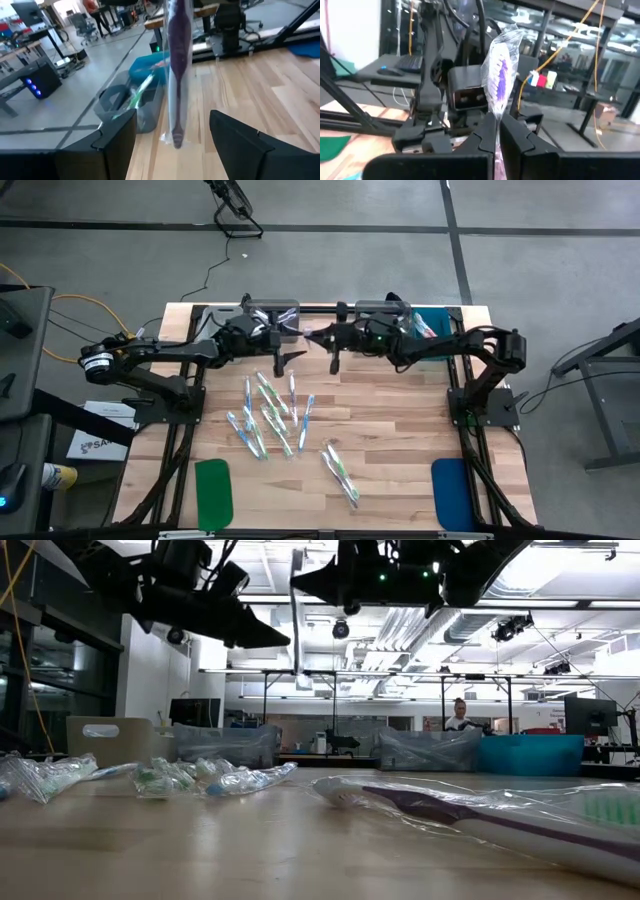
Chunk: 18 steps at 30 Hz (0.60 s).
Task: Pick & Place Toothbrushes
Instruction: Put the violet toothbrush into the left black bin
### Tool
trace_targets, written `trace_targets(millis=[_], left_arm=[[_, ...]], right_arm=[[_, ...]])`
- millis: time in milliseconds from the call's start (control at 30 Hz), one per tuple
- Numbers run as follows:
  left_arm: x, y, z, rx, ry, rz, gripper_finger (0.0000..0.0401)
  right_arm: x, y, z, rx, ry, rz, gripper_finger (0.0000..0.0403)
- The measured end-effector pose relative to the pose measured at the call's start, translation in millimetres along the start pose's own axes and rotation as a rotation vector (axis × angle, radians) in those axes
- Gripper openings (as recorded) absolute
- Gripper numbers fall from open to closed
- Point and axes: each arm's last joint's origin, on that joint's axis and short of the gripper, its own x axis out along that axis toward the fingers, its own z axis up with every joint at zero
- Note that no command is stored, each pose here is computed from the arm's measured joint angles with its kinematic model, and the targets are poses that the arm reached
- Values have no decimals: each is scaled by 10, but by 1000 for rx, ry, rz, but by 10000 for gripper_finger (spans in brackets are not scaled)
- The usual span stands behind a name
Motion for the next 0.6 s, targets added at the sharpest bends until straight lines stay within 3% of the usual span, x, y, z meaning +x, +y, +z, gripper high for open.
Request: trace_targets(millis=[400, 600], left_arm=[[-1, 4, 21, -10, -26, -9, 243], [-1, 8, 30, -9, -35, -5, 217]], right_arm=[[34, -103, -96, -25, -131, 111, 3], [24, -126, -96, -29, -142, 171, 3]])
